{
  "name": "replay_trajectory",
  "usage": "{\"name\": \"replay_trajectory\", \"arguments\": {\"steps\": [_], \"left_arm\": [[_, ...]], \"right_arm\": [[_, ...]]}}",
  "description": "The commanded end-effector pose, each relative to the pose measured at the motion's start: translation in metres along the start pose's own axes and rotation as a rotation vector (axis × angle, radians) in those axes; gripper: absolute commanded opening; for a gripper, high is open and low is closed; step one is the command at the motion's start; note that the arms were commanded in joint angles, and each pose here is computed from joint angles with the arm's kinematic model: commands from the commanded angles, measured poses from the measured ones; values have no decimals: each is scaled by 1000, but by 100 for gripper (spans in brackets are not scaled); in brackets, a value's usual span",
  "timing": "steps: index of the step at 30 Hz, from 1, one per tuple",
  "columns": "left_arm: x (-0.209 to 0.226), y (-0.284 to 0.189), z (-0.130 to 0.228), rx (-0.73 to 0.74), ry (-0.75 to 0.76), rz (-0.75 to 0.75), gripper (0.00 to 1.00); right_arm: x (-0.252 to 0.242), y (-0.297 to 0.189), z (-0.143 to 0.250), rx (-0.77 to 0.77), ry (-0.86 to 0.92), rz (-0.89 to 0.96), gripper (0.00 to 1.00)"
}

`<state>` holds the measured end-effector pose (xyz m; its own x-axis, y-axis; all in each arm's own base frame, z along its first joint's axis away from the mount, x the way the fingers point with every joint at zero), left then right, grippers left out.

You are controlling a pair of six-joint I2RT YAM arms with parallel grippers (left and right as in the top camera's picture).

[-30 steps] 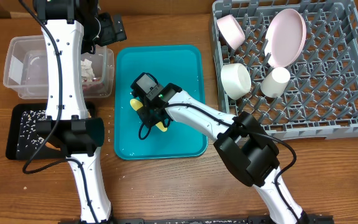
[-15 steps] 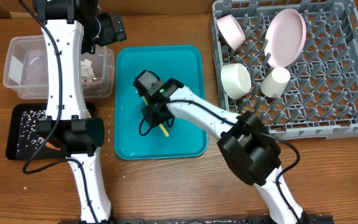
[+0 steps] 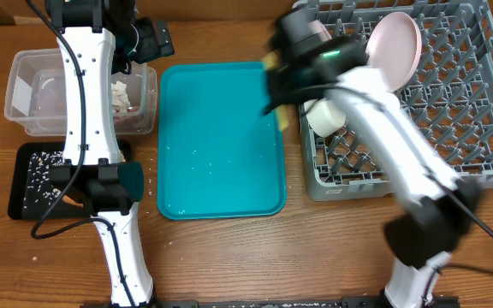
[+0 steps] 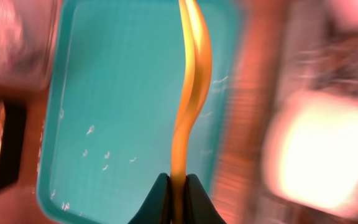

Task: Sort waste into correct bins and load items into the dishwasher
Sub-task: 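Carry the yellow spoon into the dish rack and lower it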

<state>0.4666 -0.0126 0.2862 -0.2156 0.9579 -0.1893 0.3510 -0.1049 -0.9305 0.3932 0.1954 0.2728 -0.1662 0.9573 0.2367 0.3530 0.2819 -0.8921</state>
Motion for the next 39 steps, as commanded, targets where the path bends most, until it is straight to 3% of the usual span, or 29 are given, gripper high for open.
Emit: {"name": "replay_trajectory", "arguments": {"steps": [1, 4, 7, 13, 20, 29, 36, 37, 39], "left_arm": [[0, -3, -2, -15, -10, 0, 100], [0, -3, -2, -15, -10, 1, 100], [0, -3, -2, -15, -9, 0, 100], [0, -3, -2, -15, -9, 0, 100], [0, -3, -2, -15, -10, 1, 100], [0, -3, -2, -15, -9, 0, 100], [0, -3, -2, -15, -9, 1, 100], [0, -3, -2, -15, -10, 1, 100], [0, -3, -2, -15, -9, 1, 100]], "right_arm": [[-54, -30, -9, -57, 94, 149, 4], [-103, -28, -2, 2, 201, 250, 4], [-132, -27, 8, 33, 448, 294, 4], [-157, -35, 15, 3, 842, 347, 4], [-178, -48, 41, -112, 1399, 608, 4], [-188, -23, 69, -101, 1585, 737, 4], [-194, 0, 82, -84, 1613, 764, 5], [-194, 0, 81, -88, 1614, 760, 16], [-194, 0, 79, -96, 1606, 747, 60]]}}
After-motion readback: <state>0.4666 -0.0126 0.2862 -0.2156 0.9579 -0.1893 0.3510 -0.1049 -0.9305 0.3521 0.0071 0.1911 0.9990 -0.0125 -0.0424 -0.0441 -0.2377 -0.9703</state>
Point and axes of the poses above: each gripper's point midway between its finger pads, its own y axis out along the fingers, its own x axis along the line the jaws close on, z = x × y, the point moved 6 cm from there along -y, back along the fingers, and after that the axes turned 2 degrees about y, right-handed, at the moved point
